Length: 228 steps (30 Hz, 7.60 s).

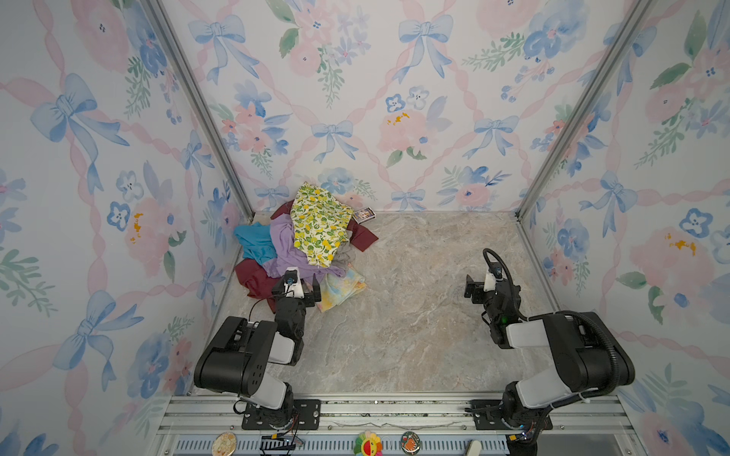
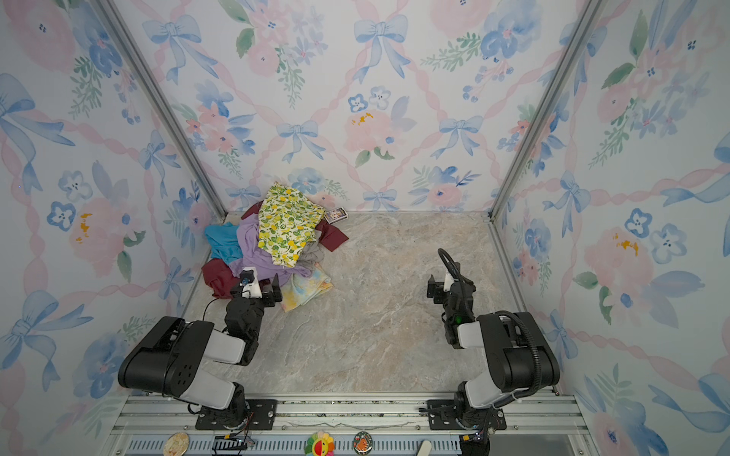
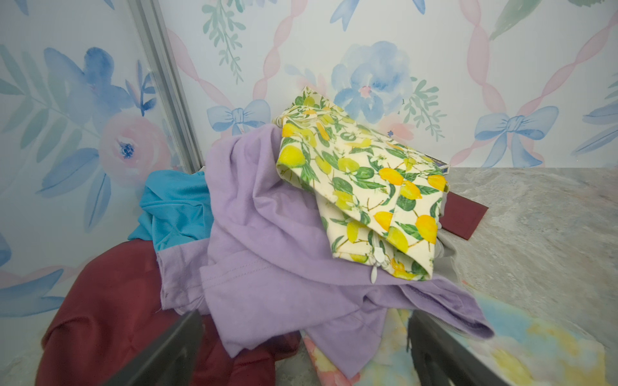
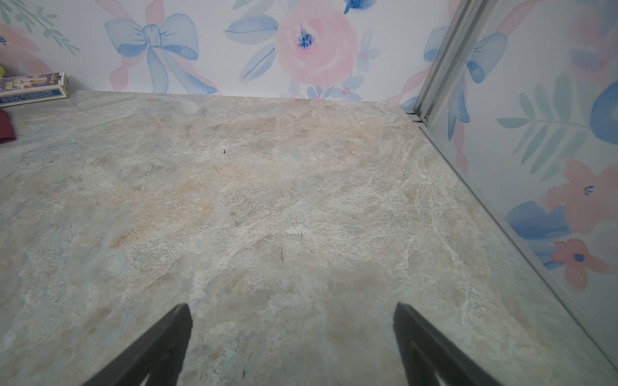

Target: Pick out a specific cloth from the pile

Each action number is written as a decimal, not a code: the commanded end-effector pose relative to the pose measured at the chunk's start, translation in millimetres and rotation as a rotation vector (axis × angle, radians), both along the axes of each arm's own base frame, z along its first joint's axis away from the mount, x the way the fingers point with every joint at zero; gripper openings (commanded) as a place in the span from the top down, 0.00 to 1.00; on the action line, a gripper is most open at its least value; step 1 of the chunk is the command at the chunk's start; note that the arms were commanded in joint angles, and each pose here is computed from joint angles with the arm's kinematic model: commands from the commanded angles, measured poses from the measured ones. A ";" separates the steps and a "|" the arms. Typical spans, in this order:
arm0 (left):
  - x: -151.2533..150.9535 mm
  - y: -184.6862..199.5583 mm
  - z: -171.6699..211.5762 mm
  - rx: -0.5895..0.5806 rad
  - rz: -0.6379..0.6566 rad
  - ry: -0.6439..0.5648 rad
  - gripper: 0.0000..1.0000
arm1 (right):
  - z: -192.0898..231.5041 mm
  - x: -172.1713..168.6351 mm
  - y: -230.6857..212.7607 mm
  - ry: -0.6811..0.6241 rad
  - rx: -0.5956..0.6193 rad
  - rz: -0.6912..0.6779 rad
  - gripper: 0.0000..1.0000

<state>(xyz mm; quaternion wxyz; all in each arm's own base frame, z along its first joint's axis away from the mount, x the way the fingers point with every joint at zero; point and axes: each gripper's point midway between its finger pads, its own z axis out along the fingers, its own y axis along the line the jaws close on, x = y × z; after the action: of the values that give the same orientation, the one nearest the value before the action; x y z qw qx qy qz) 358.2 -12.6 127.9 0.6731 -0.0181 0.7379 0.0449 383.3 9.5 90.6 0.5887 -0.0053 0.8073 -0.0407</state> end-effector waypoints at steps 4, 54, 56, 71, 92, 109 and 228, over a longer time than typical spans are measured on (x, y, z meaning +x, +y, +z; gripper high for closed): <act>-5.3 1.3 9.6 0.012 0.011 -0.034 0.02 | 18.2 -4.2 0.6 -0.089 -0.014 -0.005 0.03; -37.2 67.0 19.4 -0.506 0.409 0.446 0.17 | 115.2 -50.8 322.9 0.053 0.107 0.473 0.02; -40.7 67.1 3.7 -0.569 0.418 0.488 0.21 | 115.3 -55.1 333.5 0.062 0.136 0.500 0.02; -47.8 106.1 -27.9 -0.791 0.560 0.538 0.33 | 110.3 -70.8 328.6 0.113 0.106 0.515 0.02; 73.5 171.3 13.9 -0.865 0.566 0.517 0.42 | 83.2 -83.4 330.4 0.150 -0.008 0.635 0.02; 148.4 176.8 -16.3 -0.921 0.560 0.559 0.39 | 65.9 -88.2 342.9 0.158 -0.014 0.709 0.03; 116.9 -111.5 456.5 -0.742 -0.288 -0.157 1.00 | 193.4 -81.5 257.1 -0.112 0.227 0.534 0.03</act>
<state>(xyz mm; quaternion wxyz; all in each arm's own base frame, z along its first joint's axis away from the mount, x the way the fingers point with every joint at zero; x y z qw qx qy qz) 495.8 -107.9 550.1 0.6522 -0.1816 0.6748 -0.2937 300.8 271.5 283.5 0.6224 -0.1581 0.7416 0.1939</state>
